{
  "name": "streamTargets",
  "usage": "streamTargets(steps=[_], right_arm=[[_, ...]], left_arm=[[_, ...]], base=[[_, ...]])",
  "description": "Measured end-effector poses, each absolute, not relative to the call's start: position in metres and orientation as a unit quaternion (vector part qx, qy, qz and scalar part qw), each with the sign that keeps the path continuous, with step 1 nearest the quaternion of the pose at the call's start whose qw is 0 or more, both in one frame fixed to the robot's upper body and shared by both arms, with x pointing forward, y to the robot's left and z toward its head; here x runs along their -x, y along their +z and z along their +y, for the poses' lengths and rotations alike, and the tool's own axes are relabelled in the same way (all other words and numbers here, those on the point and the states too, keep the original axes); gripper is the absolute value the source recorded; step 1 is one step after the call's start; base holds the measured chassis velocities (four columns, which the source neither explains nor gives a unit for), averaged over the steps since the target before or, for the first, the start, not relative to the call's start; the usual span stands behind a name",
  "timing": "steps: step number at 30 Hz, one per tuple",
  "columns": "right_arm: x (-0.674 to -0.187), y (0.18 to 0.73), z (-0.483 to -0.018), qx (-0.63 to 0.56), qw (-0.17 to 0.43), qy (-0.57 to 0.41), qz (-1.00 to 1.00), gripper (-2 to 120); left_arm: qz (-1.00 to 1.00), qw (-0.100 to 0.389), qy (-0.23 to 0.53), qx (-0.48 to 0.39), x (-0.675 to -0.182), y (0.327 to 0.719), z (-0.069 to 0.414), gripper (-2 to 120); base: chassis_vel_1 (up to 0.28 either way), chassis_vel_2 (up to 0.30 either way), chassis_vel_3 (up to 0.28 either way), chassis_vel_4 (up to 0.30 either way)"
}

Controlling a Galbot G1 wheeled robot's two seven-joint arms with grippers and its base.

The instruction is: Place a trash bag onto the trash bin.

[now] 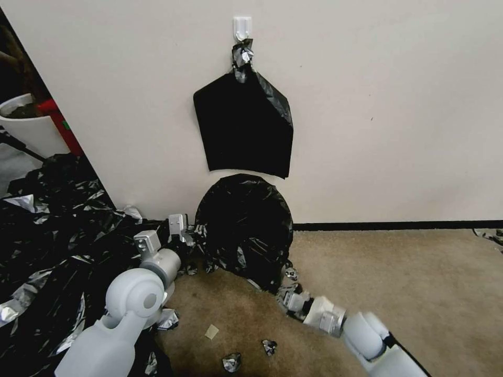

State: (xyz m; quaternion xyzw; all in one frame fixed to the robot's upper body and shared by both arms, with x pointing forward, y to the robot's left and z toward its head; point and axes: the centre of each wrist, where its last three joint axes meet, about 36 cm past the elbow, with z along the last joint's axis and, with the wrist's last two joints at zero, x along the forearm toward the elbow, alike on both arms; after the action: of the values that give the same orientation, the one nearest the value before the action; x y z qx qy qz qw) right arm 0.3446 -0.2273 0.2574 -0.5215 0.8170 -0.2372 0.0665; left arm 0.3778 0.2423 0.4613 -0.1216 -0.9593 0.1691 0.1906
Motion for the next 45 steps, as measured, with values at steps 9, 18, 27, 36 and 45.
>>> streamTargets(steps=[9,18,27,36,45], right_arm=[[-0.355,0.275,-0.285,0.62,0.066,-0.26,0.737,45],[-0.366,0.322,-0.281,0.62,0.124,-0.081,0.771,74],[-0.328,0.365,-0.146,0.403,0.114,0.179,0.89,43],[-0.315,0.395,-0.05,0.209,-0.057,0.264,0.94,13],[-0.347,0.39,-0.022,0.09,-0.115,0.218,0.965,0]], left_arm=[[-0.962,0.185,0.168,0.111,-0.384,0.458,0.245,3],[-0.964,0.186,0.163,0.101,-0.383,0.444,0.241,3],[-0.972,0.141,0.16,0.095,-0.354,0.406,0.213,3],[-0.978,0.113,0.142,0.101,-0.328,0.389,0.205,3],[-0.982,0.103,0.116,0.108,-0.321,0.384,0.207,3]], base=[[0.0,0.0,0.0,0.0],[0.0,0.0,0.0,0.0],[0.0,0.0,0.0,0.0],[0.0,0.0,0.0,0.0],[0.0,0.0,0.0,0.0]])
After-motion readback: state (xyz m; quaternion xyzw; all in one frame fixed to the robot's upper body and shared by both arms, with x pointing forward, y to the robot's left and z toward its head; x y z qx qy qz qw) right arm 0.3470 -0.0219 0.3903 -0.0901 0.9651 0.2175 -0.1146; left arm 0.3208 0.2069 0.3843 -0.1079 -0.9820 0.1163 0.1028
